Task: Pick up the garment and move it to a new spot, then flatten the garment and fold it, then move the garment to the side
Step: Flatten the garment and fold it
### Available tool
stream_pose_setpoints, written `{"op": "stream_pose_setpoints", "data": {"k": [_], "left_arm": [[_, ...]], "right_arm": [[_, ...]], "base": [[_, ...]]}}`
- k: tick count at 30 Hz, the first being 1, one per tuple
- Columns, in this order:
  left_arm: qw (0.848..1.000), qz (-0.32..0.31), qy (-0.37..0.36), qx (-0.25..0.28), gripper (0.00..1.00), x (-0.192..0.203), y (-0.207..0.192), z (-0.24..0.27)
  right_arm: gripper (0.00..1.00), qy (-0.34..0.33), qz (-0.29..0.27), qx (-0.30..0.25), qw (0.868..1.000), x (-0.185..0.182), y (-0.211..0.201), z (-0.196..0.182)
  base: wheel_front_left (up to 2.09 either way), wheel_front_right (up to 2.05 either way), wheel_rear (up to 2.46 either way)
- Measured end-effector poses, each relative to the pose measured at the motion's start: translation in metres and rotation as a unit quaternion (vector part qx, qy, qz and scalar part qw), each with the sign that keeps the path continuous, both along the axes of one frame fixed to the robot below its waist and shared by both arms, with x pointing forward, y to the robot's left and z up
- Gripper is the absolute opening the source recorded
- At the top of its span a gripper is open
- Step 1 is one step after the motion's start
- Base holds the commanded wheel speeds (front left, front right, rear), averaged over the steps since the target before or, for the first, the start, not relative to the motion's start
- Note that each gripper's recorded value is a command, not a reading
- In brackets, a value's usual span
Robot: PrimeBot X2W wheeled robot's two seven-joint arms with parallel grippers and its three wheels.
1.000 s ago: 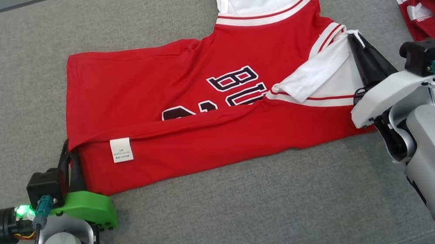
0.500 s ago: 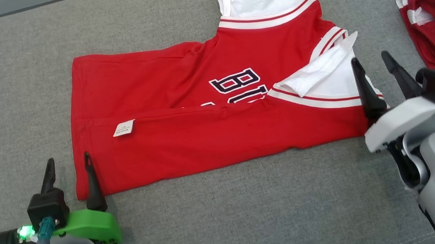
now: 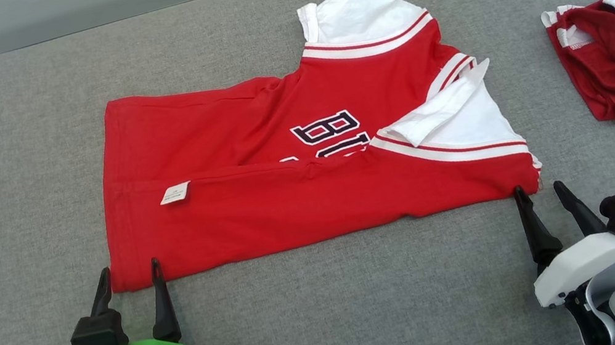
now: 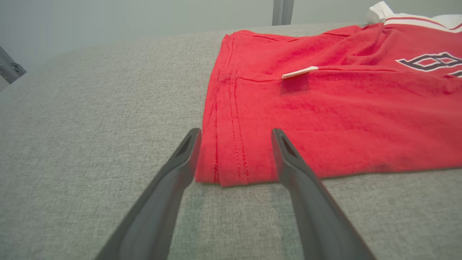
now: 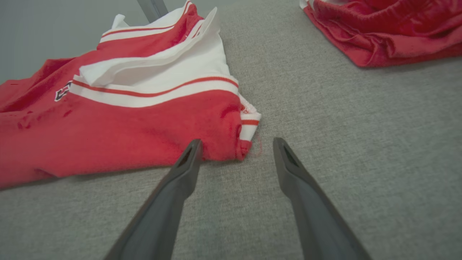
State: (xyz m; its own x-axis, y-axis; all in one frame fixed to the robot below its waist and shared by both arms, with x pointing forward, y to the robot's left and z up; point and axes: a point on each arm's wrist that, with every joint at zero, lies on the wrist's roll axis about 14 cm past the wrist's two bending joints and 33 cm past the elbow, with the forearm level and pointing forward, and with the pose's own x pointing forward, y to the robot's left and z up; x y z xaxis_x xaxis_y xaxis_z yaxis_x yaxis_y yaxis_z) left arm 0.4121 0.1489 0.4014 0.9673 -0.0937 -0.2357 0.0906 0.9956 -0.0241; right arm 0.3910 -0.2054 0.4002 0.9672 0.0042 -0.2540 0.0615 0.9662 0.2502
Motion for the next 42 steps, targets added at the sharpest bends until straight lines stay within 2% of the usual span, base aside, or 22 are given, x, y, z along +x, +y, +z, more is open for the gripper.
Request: {"op": "stream_pose_setpoints", "data": {"k": [13,14,16,27,28,29,30,36,42], "left_arm": [[1.000,0.008,-0.002,0.002,1.00,-0.002,0.006,0.001],[1.000,0.008,-0.001,0.002,1.00,-0.002,0.006,0.001],[1.000,0.007,0.001,-0.001,1.00,-0.002,0.006,-0.001],[0.998,0.023,0.045,-0.029,1.00,0.001,0.010,-0.027],[0.998,0.020,0.048,-0.029,0.76,0.002,0.008,-0.029],[0.998,0.014,0.048,-0.032,0.16,0.004,0.004,-0.029],[0.998,0.011,0.048,-0.034,0.00,0.006,0.002,-0.029],[0.998,-0.002,0.044,-0.042,0.00,0.006,-0.005,-0.024],[0.998,0.008,0.043,-0.042,0.00,-0.015,0.002,-0.020]], "right_arm": [[0.98,0.003,-0.002,0.024,1.000,0.013,0.009,-0.004],[0.55,0.007,0.000,0.023,1.000,0.013,0.010,-0.006],[0.00,0.009,0.004,0.022,1.000,0.015,0.012,-0.007],[0.00,0.007,0.018,0.011,1.000,0.021,0.014,-0.007],[0.00,0.007,0.018,0.010,1.000,0.021,0.014,-0.007],[0.00,0.007,0.017,0.010,1.000,0.021,0.013,-0.007],[0.00,0.006,0.017,0.010,1.000,0.020,0.013,-0.007],[0.00,-0.001,0.013,0.016,1.000,0.018,0.013,-0.001],[0.00,-0.002,0.007,0.026,1.000,0.002,0.015,0.003]], "base": [[0.00,0.00,0.00],[0.00,0.00,0.00],[0.00,0.00,0.00],[0.00,0.00,0.00],[0.00,0.00,0.00],[0.00,0.00,0.00],[0.00,0.00,0.00],[0.00,0.00,0.00],[0.00,0.00,0.00]]}}
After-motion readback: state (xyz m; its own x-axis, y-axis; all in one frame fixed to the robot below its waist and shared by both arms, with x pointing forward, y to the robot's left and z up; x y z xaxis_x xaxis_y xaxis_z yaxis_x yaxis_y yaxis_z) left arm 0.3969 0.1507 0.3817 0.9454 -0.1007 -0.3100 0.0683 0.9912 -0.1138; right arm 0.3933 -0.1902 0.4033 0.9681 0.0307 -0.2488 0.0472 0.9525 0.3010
